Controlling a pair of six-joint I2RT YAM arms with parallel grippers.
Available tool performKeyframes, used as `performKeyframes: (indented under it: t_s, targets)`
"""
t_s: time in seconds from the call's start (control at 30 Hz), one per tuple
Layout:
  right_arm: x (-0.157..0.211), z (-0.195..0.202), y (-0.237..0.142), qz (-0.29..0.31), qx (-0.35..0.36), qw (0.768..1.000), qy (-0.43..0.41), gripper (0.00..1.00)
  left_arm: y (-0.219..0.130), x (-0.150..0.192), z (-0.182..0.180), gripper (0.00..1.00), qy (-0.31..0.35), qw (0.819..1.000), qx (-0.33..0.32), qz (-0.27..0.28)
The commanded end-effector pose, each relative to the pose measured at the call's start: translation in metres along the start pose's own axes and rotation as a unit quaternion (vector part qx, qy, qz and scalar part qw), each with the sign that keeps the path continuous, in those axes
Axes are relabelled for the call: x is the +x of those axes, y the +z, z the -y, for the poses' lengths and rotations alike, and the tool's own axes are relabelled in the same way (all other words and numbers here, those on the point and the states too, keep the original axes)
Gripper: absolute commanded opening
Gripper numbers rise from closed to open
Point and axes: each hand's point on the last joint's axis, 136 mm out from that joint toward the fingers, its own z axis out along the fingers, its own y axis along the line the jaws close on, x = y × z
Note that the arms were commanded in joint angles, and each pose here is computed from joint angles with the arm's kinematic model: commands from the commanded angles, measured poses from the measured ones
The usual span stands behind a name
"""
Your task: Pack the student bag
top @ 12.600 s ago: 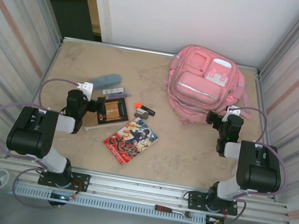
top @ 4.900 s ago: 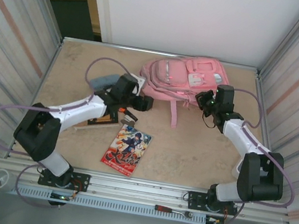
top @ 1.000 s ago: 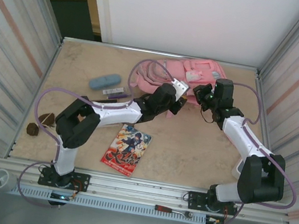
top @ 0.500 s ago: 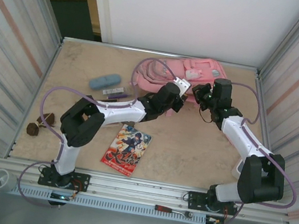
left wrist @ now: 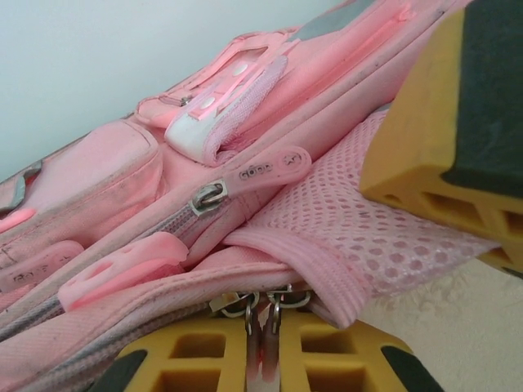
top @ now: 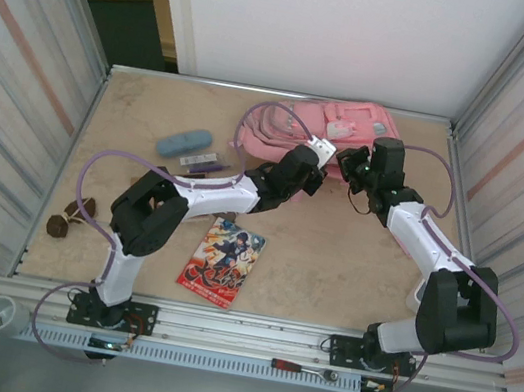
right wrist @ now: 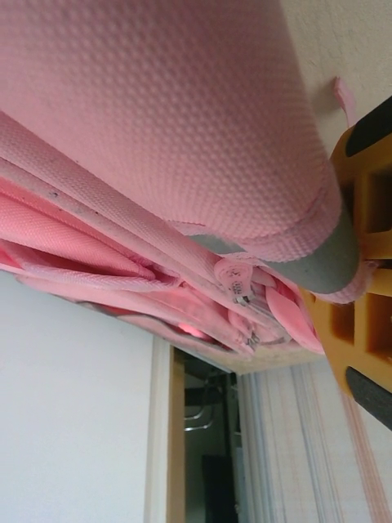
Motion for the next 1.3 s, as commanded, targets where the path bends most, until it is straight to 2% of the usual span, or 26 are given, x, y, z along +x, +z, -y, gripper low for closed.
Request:
performKeyframes:
  t_s: [0.0, 0.37, 0.77, 1.13, 1.27]
  targets:
    - [-0.001, -0.017, -0.006, -0.008, -0.034, 0.999, -0.021, 0.06, -0.008, 0.002, -0.029, 0.00, -0.017, 1.000, -0.020, 0.003]
    - [-0.010, -0.010, -0.007, 0.000, -0.027, 0.999, -0.020, 0.06, -0.021, 0.023, -0.057, 0.00, -0.057, 0.998, 0.017, -0.013]
    - [-0.008, 0.003, -0.001, -0.010, -0.012, 1.000, -0.025, 0.05, -0.031, 0.032, -0.079, 0.00, -0.089, 0.994, 0.056, -0.013]
    - [-0.004, 0.003, 0.005, -0.020, -0.016, 0.999, -0.023, 0.05, -0.036, 0.029, -0.063, 0.00, -0.082, 0.990, 0.113, -0.017]
    - [-0.002, 0.002, 0.008, -0.020, -0.015, 0.999, -0.022, 0.05, -0.034, 0.022, -0.042, 0.00, -0.070, 0.989, 0.130, -0.019]
